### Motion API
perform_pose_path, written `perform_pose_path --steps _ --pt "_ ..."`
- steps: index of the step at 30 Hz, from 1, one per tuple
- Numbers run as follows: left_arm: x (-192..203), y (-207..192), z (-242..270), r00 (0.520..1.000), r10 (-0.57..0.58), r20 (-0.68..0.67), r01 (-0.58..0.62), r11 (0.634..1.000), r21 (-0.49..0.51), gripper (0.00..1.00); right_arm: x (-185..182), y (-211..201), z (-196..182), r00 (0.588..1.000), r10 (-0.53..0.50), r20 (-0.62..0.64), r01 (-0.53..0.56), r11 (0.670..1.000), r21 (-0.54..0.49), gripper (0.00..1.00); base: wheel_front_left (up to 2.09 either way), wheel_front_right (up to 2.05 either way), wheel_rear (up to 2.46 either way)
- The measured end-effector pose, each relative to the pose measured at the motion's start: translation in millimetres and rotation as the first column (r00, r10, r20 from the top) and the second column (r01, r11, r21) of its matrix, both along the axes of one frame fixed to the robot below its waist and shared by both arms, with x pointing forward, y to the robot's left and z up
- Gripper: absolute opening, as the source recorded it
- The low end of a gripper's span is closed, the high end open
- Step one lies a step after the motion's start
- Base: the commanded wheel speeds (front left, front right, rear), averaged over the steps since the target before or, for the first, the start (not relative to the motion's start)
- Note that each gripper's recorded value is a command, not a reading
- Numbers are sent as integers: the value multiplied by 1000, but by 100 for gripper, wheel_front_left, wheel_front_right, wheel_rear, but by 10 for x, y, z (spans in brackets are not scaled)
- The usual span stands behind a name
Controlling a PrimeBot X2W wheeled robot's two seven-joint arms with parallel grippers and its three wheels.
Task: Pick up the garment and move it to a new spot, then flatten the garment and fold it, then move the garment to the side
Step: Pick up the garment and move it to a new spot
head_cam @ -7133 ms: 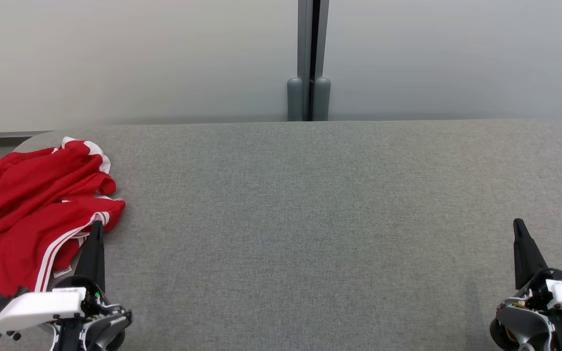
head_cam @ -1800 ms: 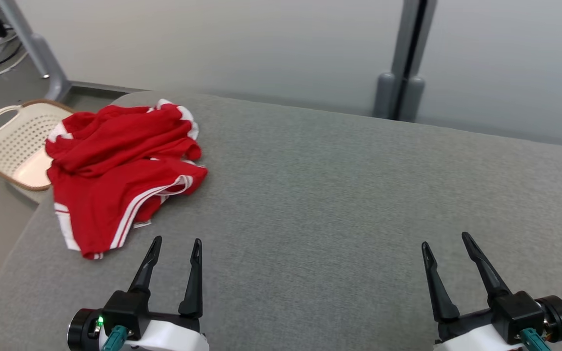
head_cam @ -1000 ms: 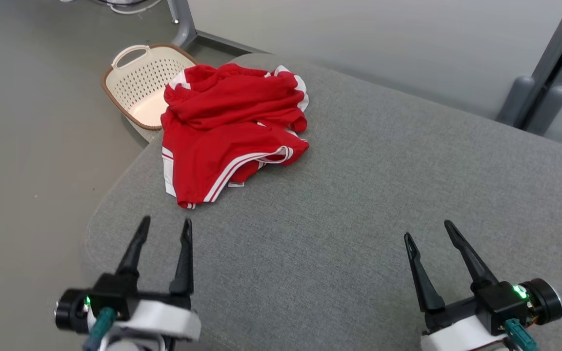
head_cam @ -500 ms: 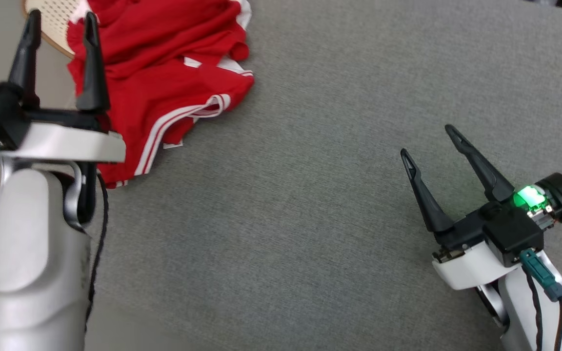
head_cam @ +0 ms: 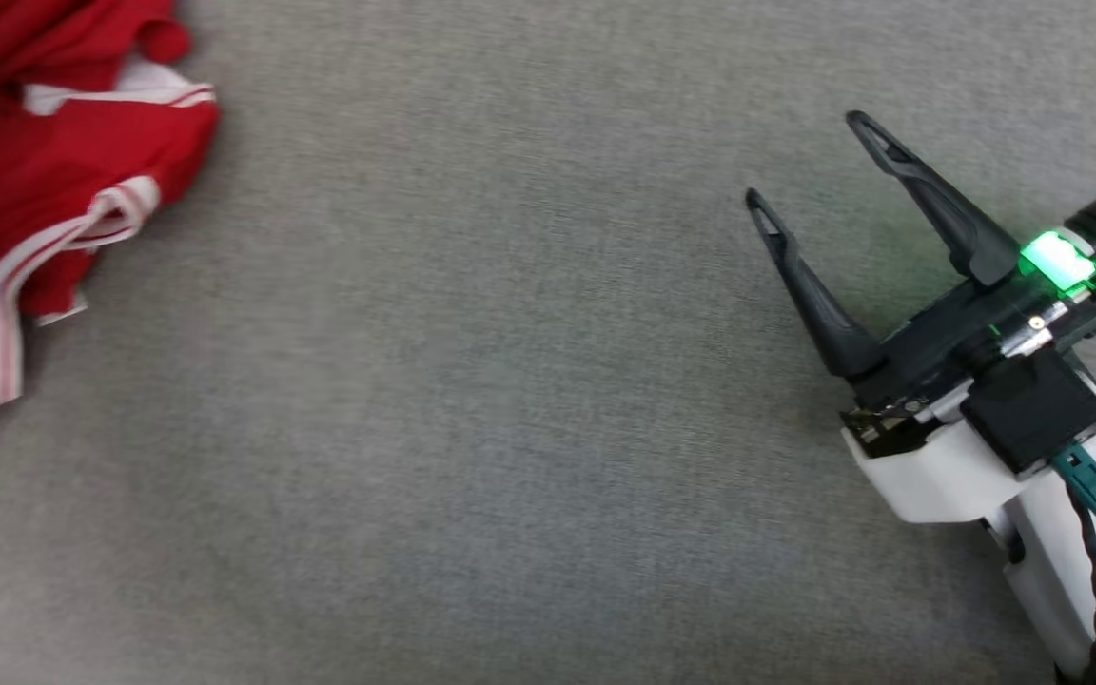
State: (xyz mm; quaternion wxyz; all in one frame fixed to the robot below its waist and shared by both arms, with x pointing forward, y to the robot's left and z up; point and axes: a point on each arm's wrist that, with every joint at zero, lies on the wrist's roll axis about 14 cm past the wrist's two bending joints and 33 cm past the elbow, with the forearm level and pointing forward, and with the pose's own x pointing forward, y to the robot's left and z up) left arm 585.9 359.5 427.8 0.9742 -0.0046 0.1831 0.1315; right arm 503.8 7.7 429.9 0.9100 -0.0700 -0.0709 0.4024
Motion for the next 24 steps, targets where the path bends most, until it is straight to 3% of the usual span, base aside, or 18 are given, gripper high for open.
perform_pose_path --steps 5,11,12,13,18,24 --pt "63 -182 -598 975 -55 -213 42 997 -63 100 41 -102 210 998 -9 58 8 1000 22 100 0 0 0" --pt "127 -260 -938 933 -104 -345 88 994 -62 100 41 -242 334 996 -54 76 52 998 39 100 0 0 0" --pt "149 -244 -944 933 -106 -344 93 994 -54 54 26 -256 342 996 -57 75 54 998 39 100 0 0 0" --pt "177 -228 -937 937 -107 -332 99 994 -41 0 15 -269 359 995 -60 76 57 998 41 100 0 0 0" --pt "292 -216 -810 968 -108 -228 108 994 -14 0 -11 -329 427 994 -82 78 79 996 45 100 0 0 0" --pt "467 -247 -150 992 -124 -2 124 992 11 0 -58 -421 617 987 -136 89 130 989 72 100 0 0 0"
